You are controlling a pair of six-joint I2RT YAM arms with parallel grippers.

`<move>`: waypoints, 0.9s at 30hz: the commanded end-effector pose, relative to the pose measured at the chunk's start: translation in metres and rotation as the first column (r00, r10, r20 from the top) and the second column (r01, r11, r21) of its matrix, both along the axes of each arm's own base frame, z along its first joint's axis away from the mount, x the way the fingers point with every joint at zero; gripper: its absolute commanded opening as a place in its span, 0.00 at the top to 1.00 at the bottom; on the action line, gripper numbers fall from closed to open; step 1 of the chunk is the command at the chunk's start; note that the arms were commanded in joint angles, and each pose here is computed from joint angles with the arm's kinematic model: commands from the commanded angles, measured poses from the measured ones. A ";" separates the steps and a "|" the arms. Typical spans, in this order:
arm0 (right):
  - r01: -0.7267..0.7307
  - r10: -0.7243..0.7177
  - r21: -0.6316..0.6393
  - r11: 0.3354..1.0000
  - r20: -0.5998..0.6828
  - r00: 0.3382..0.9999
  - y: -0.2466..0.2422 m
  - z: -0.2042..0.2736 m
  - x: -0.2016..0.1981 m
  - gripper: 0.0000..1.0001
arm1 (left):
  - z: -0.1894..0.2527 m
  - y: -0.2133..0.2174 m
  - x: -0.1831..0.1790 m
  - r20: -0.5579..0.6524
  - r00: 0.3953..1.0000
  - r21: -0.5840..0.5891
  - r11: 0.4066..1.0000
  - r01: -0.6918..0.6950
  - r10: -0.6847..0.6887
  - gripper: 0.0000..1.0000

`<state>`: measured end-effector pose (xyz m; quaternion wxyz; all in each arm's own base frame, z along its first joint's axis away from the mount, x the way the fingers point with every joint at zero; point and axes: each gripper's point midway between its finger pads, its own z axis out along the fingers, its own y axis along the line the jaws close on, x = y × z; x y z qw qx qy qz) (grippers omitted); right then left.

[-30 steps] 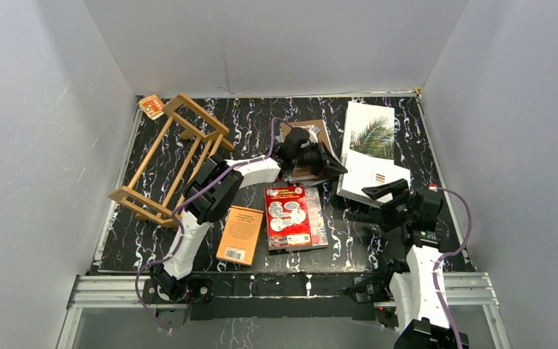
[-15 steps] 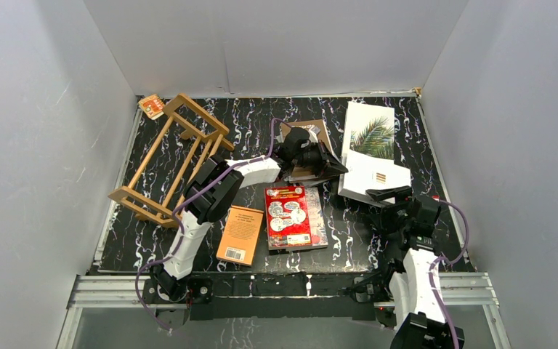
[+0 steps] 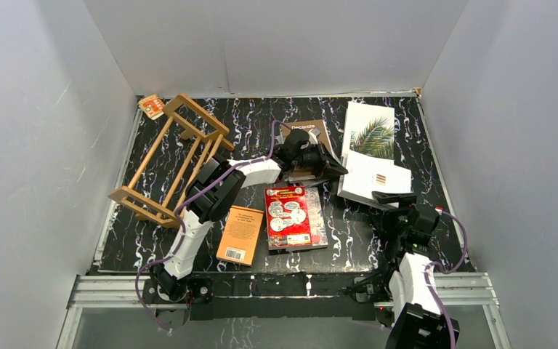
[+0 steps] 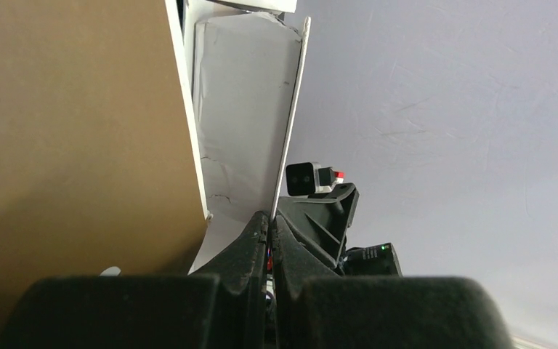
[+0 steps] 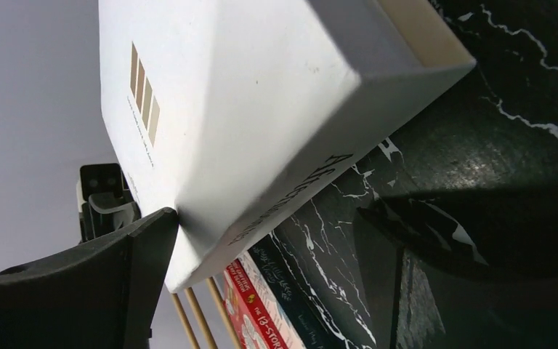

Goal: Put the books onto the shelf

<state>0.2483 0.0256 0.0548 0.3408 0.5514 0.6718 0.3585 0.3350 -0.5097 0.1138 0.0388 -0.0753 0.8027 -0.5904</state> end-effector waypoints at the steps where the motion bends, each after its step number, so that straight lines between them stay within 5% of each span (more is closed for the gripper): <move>1: 0.050 -0.048 -0.024 0.998 0.087 0.995 -0.011 0.020 0.013 0.01 | 0.017 -0.002 -0.001 -0.004 1.000 -0.042 0.999 0.025 -0.025 1.00; 13: 0.152 -0.149 0.000 0.988 0.193 0.970 -0.024 0.018 0.019 0.02 | 0.017 0.004 -0.008 -0.031 0.999 -0.054 0.998 0.018 -0.019 1.00; 22: 0.173 -0.161 -0.007 0.985 0.333 0.929 -0.031 0.052 0.031 0.29 | 0.011 0.010 -0.015 -0.053 0.998 -0.042 0.999 0.017 -0.019 1.00; 27: 0.150 -0.128 -0.052 0.987 0.298 0.946 -0.031 0.056 0.037 0.31 | 0.010 0.010 -0.017 -0.052 0.998 -0.041 0.999 0.028 -0.031 1.00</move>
